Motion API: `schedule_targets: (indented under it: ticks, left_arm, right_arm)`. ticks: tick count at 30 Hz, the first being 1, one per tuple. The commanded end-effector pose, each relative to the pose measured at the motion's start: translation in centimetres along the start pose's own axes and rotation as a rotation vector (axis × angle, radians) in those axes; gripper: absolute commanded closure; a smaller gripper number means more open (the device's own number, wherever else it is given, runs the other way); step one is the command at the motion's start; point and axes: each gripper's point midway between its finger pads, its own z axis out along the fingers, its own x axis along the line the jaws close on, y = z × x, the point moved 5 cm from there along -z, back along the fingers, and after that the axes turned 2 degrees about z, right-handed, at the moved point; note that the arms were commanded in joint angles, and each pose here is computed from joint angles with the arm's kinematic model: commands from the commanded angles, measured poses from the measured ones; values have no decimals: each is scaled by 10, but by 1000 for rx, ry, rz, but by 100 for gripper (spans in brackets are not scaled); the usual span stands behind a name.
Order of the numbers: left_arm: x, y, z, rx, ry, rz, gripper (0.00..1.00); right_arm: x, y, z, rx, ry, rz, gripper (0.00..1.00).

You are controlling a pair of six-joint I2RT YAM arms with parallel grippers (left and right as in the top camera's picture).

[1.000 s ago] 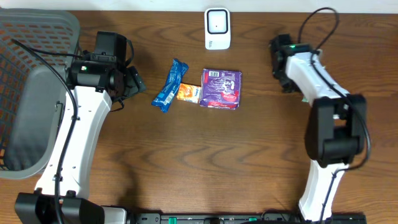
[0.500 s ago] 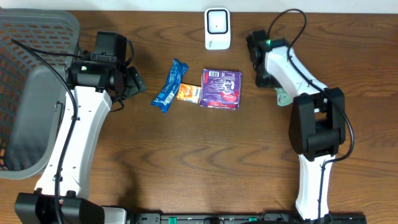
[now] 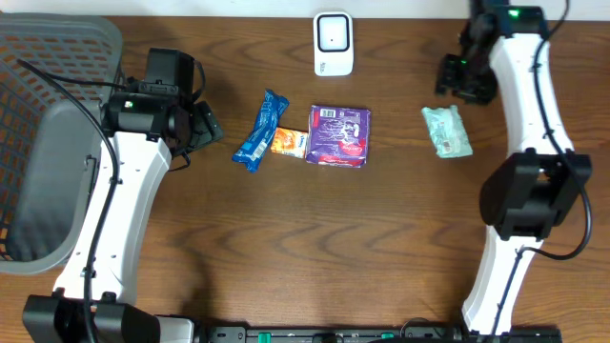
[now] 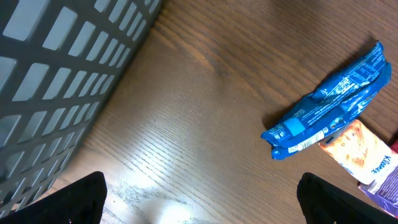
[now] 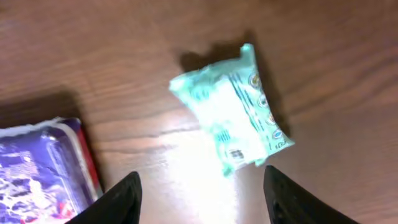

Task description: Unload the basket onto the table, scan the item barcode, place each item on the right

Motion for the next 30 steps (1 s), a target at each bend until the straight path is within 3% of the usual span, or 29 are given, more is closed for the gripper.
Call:
schedule_targets:
  ticks: [1, 7, 14, 23, 25, 30]
  left_arm:
    - [3, 0, -1, -8, 18, -5, 2]
    - [3, 0, -1, -8, 18, -5, 2]
    - [3, 0, -1, -8, 18, -5, 2]
    - [3, 0, -1, -8, 18, -5, 2]
    - [3, 0, -1, -8, 18, -5, 2]
    - [3, 0, -1, -8, 18, -5, 2]
  right_arm:
    - [-1, -19, 18, 115, 79, -137, 43]
    - [1, -38, 56, 179, 33, -248, 41]
    - [-10, -39, 87, 63, -352, -194, 39]
    - [-23, -47, 122, -43, -554, -205, 29]
    - [-26, -50, 130, -44, -554, -202, 37]
    - [-29, -59, 145, -17, -495, -185, 76]
